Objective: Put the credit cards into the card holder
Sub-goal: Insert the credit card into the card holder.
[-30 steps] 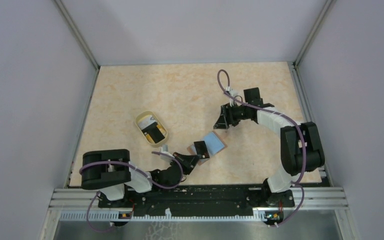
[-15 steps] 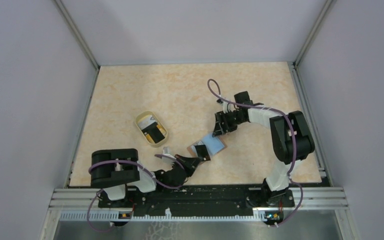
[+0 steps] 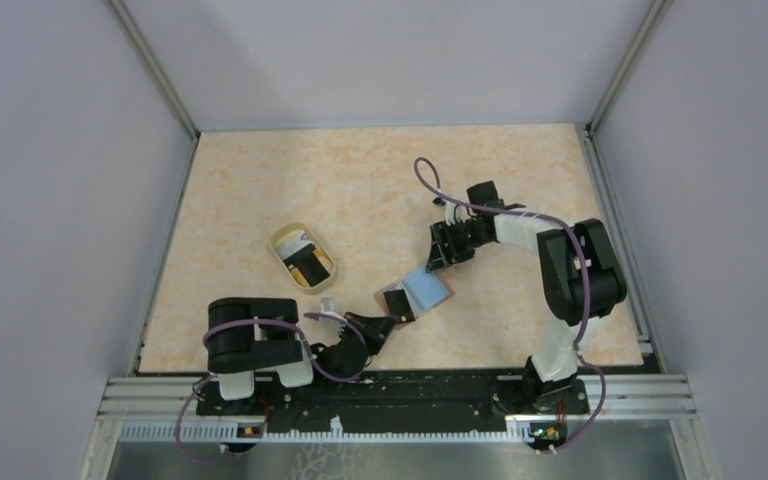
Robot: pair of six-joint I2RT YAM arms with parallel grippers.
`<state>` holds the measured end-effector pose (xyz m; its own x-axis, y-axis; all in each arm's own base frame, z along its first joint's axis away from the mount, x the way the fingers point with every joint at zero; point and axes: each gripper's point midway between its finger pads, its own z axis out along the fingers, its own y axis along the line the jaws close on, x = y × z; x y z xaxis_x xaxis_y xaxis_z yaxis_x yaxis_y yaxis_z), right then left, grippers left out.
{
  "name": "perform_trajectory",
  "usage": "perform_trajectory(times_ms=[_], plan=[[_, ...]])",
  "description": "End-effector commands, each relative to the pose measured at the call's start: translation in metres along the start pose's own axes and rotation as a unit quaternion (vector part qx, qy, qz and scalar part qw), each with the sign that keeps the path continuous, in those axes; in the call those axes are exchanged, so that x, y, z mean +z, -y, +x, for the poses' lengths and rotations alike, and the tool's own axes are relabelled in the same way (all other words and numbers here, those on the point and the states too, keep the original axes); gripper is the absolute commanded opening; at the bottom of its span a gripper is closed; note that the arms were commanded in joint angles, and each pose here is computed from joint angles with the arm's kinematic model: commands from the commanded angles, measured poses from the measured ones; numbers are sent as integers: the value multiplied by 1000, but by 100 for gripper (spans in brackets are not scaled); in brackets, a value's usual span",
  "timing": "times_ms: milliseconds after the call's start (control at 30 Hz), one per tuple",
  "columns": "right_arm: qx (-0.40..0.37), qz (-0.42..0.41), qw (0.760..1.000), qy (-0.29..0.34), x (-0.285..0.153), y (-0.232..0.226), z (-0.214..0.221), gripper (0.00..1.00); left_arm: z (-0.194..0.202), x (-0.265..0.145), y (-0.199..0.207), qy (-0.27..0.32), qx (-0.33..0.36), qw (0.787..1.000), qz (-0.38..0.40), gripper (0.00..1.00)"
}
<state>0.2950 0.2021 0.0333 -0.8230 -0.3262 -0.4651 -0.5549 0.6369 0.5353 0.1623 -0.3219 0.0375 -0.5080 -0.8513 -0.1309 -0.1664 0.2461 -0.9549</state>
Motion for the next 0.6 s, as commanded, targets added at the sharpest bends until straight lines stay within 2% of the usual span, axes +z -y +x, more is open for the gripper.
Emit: perform_trajectory(times_ms=[0, 567], plan=[[-14, 6, 1000, 1, 3, 1, -9, 56, -4, -1, 10, 12, -3, 1000, 23, 0], [-7, -1, 1000, -17, 9, 0, -1, 55, 4, 11, 20, -5, -9, 999, 52, 0]])
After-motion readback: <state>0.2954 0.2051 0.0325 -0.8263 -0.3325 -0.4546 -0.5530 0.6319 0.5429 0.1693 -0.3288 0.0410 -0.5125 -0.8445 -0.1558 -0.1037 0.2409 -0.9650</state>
